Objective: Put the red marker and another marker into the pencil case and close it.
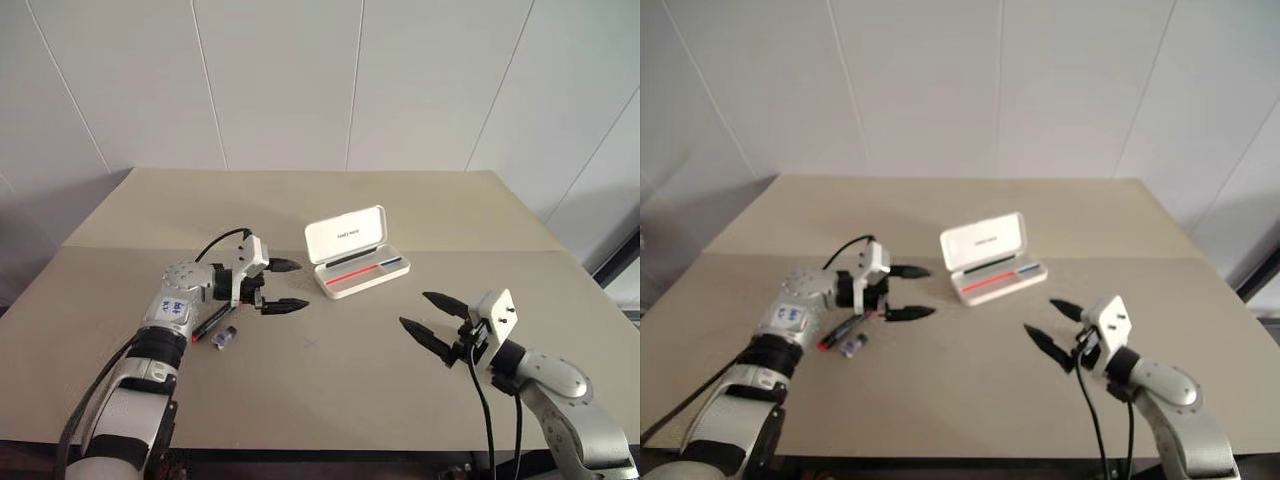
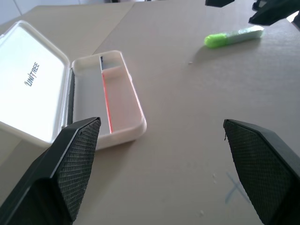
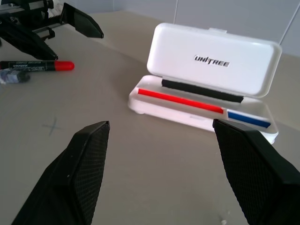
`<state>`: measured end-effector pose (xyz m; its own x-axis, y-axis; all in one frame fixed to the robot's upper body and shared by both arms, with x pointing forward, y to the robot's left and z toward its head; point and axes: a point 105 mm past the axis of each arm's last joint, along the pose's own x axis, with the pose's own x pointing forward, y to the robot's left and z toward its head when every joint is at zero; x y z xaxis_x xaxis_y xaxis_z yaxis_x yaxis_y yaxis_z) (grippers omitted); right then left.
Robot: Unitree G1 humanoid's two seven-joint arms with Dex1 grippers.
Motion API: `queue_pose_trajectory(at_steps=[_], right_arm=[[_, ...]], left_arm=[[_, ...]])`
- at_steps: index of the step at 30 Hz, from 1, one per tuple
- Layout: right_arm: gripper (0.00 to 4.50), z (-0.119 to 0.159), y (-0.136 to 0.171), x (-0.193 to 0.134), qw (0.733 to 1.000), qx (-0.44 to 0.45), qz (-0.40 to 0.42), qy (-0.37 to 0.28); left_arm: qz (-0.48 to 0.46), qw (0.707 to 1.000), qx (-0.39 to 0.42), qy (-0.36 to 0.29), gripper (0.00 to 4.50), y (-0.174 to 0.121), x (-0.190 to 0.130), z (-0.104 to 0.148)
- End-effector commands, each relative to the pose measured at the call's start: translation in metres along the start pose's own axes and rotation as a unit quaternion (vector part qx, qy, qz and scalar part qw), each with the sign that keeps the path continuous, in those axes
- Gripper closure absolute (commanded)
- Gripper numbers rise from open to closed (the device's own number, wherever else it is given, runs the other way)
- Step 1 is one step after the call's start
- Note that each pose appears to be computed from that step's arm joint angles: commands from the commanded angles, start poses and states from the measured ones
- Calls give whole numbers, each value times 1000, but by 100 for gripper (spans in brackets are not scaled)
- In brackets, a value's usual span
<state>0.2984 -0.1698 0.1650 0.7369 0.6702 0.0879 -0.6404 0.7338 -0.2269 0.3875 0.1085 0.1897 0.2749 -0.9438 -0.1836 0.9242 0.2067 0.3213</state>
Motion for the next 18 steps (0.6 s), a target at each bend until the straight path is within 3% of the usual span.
queue_pose_trajectory(at_steps=[1,8,18], right_arm=[[0,11,8,-17,1000,-15,11,-19],[0,12,18,-46,999,-9,41,5],[0,14,7,-60,999,-25,-1,22]], left_arm=[[-4,1000,21,2,3,8,18,11],[-5,1000,10,15,3,12,51,12],[-30,997,19,62,3,4,74,4]])
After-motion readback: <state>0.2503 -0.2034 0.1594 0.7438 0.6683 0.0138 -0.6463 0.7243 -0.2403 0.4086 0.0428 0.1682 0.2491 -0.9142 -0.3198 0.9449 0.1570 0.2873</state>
